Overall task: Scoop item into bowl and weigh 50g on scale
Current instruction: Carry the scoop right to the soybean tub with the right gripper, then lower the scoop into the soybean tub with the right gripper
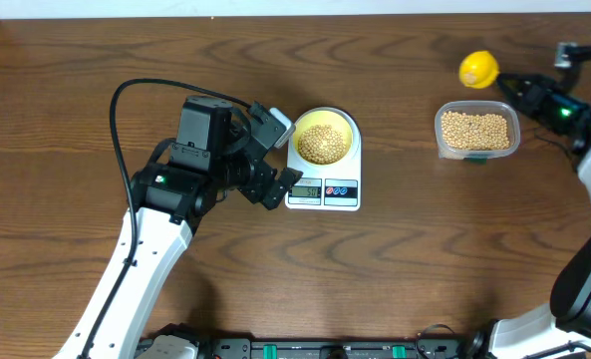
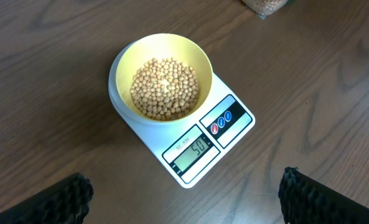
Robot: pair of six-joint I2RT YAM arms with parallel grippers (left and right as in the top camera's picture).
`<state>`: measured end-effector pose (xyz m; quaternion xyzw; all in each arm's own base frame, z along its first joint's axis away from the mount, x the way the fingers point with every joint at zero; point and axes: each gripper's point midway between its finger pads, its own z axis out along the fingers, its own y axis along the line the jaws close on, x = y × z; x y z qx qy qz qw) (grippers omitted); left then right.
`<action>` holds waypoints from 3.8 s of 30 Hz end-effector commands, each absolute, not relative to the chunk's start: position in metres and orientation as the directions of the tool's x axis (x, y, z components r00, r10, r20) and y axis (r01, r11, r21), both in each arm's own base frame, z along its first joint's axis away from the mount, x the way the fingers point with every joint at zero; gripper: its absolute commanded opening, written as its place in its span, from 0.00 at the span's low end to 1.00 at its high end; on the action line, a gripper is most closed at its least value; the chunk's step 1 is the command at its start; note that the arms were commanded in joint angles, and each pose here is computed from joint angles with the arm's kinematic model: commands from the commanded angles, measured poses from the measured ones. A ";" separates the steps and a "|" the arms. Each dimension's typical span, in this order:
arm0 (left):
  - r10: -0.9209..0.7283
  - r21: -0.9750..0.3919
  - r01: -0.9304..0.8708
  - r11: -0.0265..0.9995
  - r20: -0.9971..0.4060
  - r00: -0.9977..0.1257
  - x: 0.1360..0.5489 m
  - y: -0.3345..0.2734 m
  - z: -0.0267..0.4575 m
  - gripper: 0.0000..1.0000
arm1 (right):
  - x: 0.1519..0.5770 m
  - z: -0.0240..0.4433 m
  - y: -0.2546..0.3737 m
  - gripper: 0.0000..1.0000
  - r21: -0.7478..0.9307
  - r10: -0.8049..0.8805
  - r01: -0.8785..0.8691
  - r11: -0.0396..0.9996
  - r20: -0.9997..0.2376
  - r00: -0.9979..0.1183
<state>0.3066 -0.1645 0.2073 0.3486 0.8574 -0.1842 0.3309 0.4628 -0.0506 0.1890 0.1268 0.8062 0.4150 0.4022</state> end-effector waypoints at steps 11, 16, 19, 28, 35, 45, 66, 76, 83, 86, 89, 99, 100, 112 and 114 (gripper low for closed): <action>0.485 -0.071 0.720 0.690 -0.694 -0.533 0.307 -0.162 0.206 0.97 | 0.445 0.196 -0.063 0.01 0.695 0.492 -0.108 0.711 -0.601 -0.630; 0.485 -0.071 0.720 0.690 -0.694 -0.533 0.307 -0.162 0.206 0.98 | 0.438 0.200 -0.068 0.01 0.627 0.450 -0.090 0.774 -0.643 -0.620; 0.485 -0.071 0.720 0.690 -0.694 -0.533 0.307 -0.162 0.206 0.98 | 0.433 0.199 -0.066 0.01 0.591 0.411 -0.097 0.801 -0.660 -0.629; 0.485 -0.071 0.720 0.690 -0.694 -0.533 0.307 -0.162 0.206 0.98 | 0.413 0.185 -0.070 0.01 0.362 0.268 0.005 0.932 -0.680 -0.682; 0.485 -0.071 0.720 0.690 -0.694 -0.533 0.307 -0.162 0.206 0.98 | 0.412 0.186 -0.059 0.01 0.107 0.089 0.018 0.994 -0.705 -0.704; 0.485 -0.071 0.720 0.690 -0.694 -0.533 0.307 -0.162 0.206 0.98 | 0.411 0.182 -0.045 0.01 -0.241 -0.117 0.058 0.969 -0.653 -0.748; 0.485 -0.071 0.720 0.690 -0.694 -0.533 0.307 -0.162 0.206 0.97 | 0.405 0.170 -0.017 0.02 0.248 0.502 0.451 0.857 -0.596 -0.627; 0.485 -0.071 0.720 0.690 -0.694 -0.533 0.307 -0.162 0.206 0.98 | 0.414 0.140 -0.016 0.02 0.294 0.606 0.541 0.788 -0.524 -0.598; 0.485 -0.071 0.720 0.690 -0.694 -0.533 0.307 -0.162 0.206 0.98 | 0.419 0.115 -0.013 0.01 0.275 0.607 0.548 0.790 -0.484 -0.630; 0.485 -0.071 0.720 0.690 -0.694 -0.533 0.307 -0.162 0.206 0.98 | 0.421 0.115 -0.013 0.01 0.278 0.607 0.547 0.790 -0.488 -0.628; 0.485 -0.071 0.720 0.690 -0.694 -0.533 0.307 -0.162 0.206 0.98 | 0.420 0.115 -0.014 0.01 0.274 0.603 0.545 0.793 -0.489 -0.630; 0.485 -0.071 0.720 0.690 -0.694 -0.533 0.307 -0.162 0.206 0.98 | 0.420 0.114 -0.014 0.26 0.267 0.595 0.540 0.798 -0.490 -0.637; 0.485 -0.071 0.720 0.690 -0.694 -0.533 0.307 -0.162 0.206 0.98 | 0.420 0.114 -0.014 0.32 0.262 0.586 0.533 0.805 -0.493 -0.643; 0.485 -0.071 0.720 0.690 -0.694 -0.533 0.307 -0.162 0.206 0.98 | 0.419 0.114 -0.014 0.99 0.175 0.444 0.419 0.891 -0.527 -0.724; 0.485 -0.071 0.720 0.690 -0.694 -0.533 0.307 -0.162 0.206 0.98 | 0.419 0.114 -0.014 0.99 0.162 0.424 0.402 0.901 -0.531 -0.734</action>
